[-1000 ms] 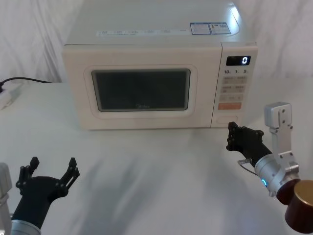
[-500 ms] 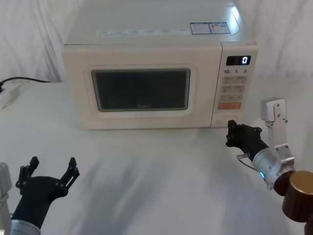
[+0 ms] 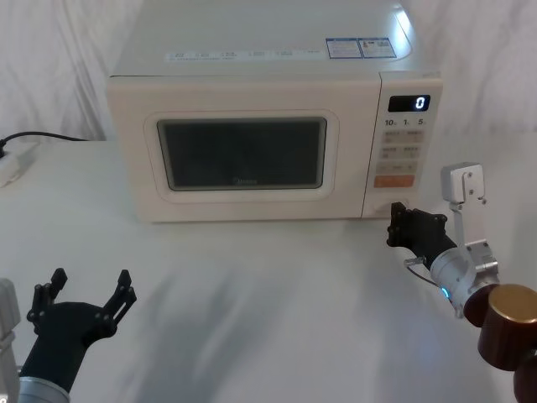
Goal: Press the button to open the microwave door with one hand; close the microwave door with the other hand.
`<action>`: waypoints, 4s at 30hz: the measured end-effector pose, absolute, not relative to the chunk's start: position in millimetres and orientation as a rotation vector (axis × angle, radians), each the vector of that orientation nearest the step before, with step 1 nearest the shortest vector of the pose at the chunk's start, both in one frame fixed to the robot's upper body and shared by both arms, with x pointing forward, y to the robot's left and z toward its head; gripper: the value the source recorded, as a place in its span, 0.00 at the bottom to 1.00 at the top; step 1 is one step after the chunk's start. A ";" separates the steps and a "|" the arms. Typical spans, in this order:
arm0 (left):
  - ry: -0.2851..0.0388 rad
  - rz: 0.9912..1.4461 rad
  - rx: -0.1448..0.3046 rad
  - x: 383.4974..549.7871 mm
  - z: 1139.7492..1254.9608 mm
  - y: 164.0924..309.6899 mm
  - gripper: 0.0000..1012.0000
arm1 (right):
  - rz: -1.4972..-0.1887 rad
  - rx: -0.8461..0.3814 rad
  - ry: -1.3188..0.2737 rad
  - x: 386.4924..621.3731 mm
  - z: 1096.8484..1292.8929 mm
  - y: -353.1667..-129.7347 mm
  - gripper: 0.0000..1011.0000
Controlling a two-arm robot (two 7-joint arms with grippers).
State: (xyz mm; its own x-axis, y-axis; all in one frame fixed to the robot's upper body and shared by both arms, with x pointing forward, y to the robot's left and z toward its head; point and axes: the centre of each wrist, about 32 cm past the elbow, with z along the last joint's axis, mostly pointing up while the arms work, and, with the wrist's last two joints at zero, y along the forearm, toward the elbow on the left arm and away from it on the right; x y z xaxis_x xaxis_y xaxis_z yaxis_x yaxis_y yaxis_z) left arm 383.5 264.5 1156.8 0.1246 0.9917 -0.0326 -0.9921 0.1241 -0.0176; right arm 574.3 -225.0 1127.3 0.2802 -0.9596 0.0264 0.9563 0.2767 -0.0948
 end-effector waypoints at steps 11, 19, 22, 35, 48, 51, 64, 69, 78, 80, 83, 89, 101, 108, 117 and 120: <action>0.014 1.446 -0.038 383.5 1156.8 264.5 0.99 | -1.303 -0.091 0.035 580.1 1124.8 -224.6 0.00; 0.014 1.446 -0.038 383.5 1156.8 264.5 0.99 | -1.311 -0.091 0.033 582.5 1124.2 -223.7 0.00; 0.014 1.446 -0.038 383.5 1156.8 264.5 0.99 | -1.314 -0.093 0.033 583.2 1123.7 -223.3 0.00; 0.014 1.446 -0.038 383.5 1156.8 264.5 0.99 | -1.328 -0.094 0.029 588.1 1123.0 -220.1 0.00; 0.014 1.446 -0.038 383.5 1156.8 264.5 0.99 | -1.336 -0.095 0.026 593.7 1122.6 -218.0 0.00; 0.014 1.446 -0.038 383.5 1156.8 264.5 0.99 | -1.337 -0.096 0.026 594.5 1122.4 -217.3 0.00; 0.014 1.446 -0.038 383.5 1156.8 264.5 0.99 | -1.342 -0.095 0.024 598.2 1121.1 -214.8 0.00; 0.014 1.446 -0.038 383.5 1156.8 264.5 0.99 | -1.346 -0.095 0.023 599.5 1121.1 -213.7 0.00; 0.014 1.446 -0.038 383.5 1156.8 264.5 0.99 | -1.350 -0.094 0.022 600.1 1120.6 -212.2 0.00; 0.014 1.446 -0.038 383.5 1156.8 264.5 0.99 | -1.351 -0.092 0.022 599.4 1120.7 -212.2 0.00; 0.014 1.446 -0.038 383.5 1156.8 264.5 0.99 | -1.352 -0.091 0.023 597.4 1120.6 -212.5 0.00; 0.014 1.446 -0.038 383.5 1156.8 264.5 0.99 | -1.350 -0.083 0.025 588.0 1121.7 -213.0 0.00; 0.014 1.446 -0.038 383.5 1156.8 264.5 0.99 | -1.364 -0.063 0.015 559.6 1130.3 -214.5 0.00; 0.014 1.446 -0.038 383.5 1156.8 264.5 0.99 | -1.357 -0.036 -0.016 535.4 1135.4 -213.9 0.00; 0.014 1.446 -0.038 383.5 1156.8 264.5 0.99 | -1.327 -0.021 -0.085 512.9 1134.4 -205.6 0.00; 0.014 1.446 -0.038 383.5 1156.8 264.5 0.99 | -1.319 -0.014 -0.100 507.7 1132.9 -203.5 0.00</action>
State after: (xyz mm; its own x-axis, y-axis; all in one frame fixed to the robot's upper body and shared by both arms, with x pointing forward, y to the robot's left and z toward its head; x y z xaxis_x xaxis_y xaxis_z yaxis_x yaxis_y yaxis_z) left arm 383.5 264.5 1156.8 0.1245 0.9917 -0.0327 -0.9921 0.1240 -0.0175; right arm 507.7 -203.5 1132.9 0.2453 -0.9660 0.0817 0.9672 0.2496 0.0465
